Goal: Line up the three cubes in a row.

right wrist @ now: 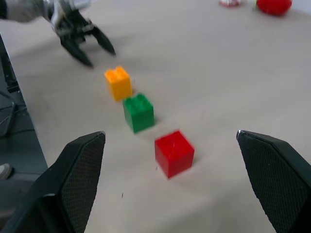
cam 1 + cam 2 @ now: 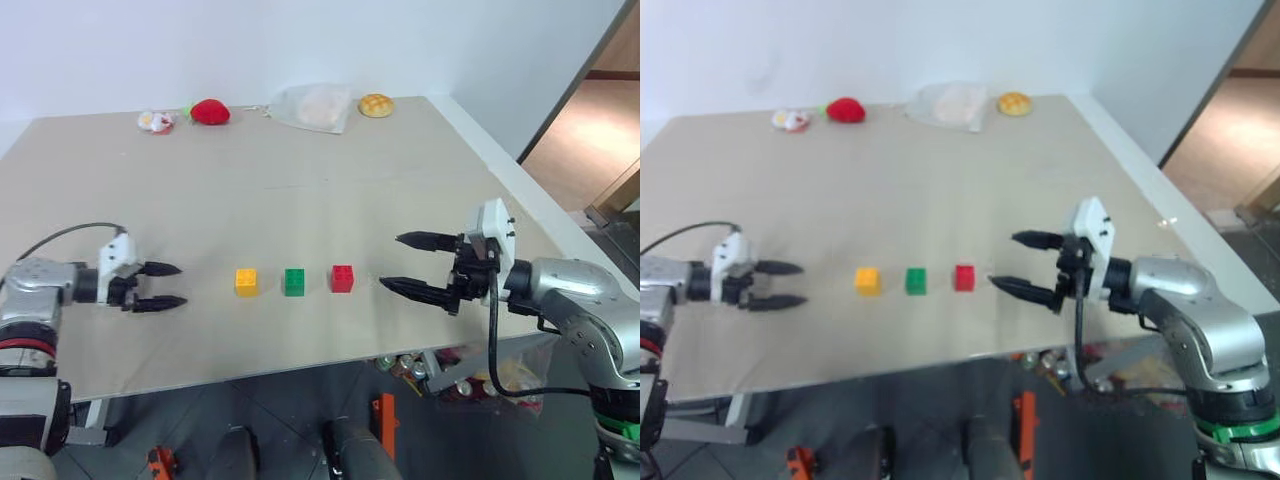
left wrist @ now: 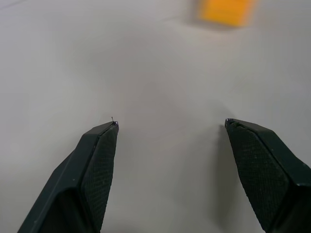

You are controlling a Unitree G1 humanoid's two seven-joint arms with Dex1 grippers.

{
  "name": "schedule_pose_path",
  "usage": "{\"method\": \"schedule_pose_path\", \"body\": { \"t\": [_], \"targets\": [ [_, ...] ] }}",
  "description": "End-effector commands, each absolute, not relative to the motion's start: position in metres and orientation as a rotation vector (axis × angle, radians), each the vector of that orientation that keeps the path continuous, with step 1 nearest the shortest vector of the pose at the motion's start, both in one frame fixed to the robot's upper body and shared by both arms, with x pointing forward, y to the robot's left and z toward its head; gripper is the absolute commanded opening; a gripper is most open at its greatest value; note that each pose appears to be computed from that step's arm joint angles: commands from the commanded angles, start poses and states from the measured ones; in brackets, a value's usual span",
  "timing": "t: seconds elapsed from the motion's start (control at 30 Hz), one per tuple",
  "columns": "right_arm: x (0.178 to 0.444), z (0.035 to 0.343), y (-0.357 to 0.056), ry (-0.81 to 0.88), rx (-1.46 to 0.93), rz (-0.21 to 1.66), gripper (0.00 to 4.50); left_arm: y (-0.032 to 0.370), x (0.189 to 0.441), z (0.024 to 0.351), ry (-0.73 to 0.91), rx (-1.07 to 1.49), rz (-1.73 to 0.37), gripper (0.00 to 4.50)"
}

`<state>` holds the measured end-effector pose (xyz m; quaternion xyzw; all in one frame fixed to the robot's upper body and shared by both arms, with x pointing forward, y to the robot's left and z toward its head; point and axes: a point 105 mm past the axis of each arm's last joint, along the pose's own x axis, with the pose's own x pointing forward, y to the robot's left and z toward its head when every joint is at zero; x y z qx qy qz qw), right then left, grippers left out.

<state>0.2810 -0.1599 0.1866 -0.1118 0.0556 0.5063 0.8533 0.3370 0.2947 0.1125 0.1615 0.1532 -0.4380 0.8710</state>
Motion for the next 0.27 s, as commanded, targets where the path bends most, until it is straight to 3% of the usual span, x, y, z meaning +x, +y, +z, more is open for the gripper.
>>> {"method": "schedule_pose_path", "body": {
  "t": [0.03, 0.13, 0.27],
  "targets": [
    [0.281, 0.191, -0.178, 0.102, -0.265, 1.006, 4.50, 0.300, 0.345, 0.135, 0.260, 0.238, -0.788, 3.63],
    [0.283, 0.185, -0.192, 0.121, -0.250, 0.957, 4.50, 0.281, 0.334, 0.155, 0.168, 0.125, -0.799, 3.63],
    [0.289, 0.183, -0.198, 0.124, -0.235, 0.926, 4.50, 0.258, 0.308, 0.152, 0.189, 0.076, -0.838, 3.63]
  ]
}}
